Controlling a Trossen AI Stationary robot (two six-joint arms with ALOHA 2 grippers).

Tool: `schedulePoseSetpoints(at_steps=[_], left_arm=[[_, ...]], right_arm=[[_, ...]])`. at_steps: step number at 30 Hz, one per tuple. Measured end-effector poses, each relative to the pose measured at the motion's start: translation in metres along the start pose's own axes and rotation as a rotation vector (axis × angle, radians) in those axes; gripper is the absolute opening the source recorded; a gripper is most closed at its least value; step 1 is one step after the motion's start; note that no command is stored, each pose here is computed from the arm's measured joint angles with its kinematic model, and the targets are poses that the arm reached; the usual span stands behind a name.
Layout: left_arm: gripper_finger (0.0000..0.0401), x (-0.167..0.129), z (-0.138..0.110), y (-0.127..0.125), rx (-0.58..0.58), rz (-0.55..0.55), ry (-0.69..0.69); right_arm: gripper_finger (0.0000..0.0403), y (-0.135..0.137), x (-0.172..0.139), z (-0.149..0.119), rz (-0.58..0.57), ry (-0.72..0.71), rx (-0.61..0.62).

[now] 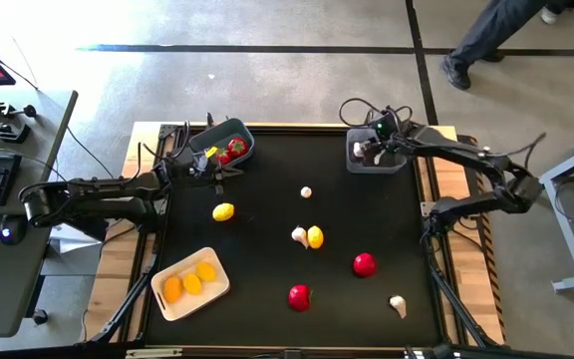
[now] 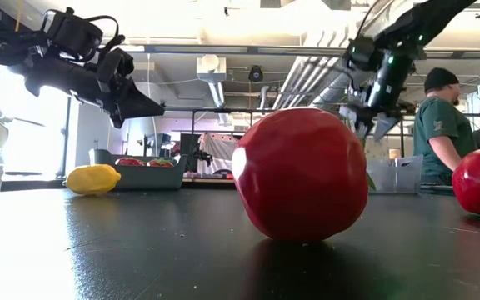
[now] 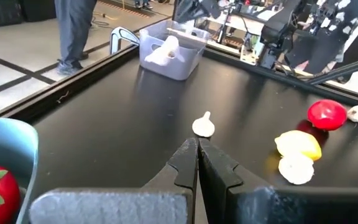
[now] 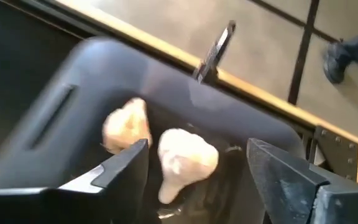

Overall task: Sort produce into baskets
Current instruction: Put the white garlic into the transparent bin

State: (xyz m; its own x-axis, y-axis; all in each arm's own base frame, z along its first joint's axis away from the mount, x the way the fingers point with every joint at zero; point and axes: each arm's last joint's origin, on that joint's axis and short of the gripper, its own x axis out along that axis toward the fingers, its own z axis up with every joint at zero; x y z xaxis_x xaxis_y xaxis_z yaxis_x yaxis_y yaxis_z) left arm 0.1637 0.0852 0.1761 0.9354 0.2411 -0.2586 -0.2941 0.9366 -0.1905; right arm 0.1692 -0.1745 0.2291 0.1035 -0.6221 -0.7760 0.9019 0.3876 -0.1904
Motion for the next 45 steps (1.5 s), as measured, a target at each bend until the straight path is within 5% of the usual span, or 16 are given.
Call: schedulePoseSetpoints(at_steps=[4, 15, 26, 39, 45], left_arm=[[0.0000, 0.004, 0.005, -0.007, 0.013, -0.070, 0.009], [0.0000, 0.058, 0.016, -0.033, 0.151, -0.318, 0.136], [0.0029, 0.113, 0.000, -0.073, 0.180, -0.441, 0.282], [0.0207, 0.144, -0.030, -0.119, 0.262, -0.323, 0.362], [0.0257, 0.155, -0.042, -0.128, 0.279, -0.261, 0.388]], right_arm=[[0.0223, 0.009, -0.021, -0.003, 0.085, -0.070, -0.009], [0.0009, 0.070, -0.036, -0.047, 0.400, -0.291, -0.069], [0.0015, 0.089, -0.037, -0.076, 0.466, -0.362, -0.061], [0.0011, 0.091, -0.039, -0.078, 0.462, -0.374, -0.104], [0.0011, 0.091, -0.039, -0.078, 0.461, -0.374, -0.106]])
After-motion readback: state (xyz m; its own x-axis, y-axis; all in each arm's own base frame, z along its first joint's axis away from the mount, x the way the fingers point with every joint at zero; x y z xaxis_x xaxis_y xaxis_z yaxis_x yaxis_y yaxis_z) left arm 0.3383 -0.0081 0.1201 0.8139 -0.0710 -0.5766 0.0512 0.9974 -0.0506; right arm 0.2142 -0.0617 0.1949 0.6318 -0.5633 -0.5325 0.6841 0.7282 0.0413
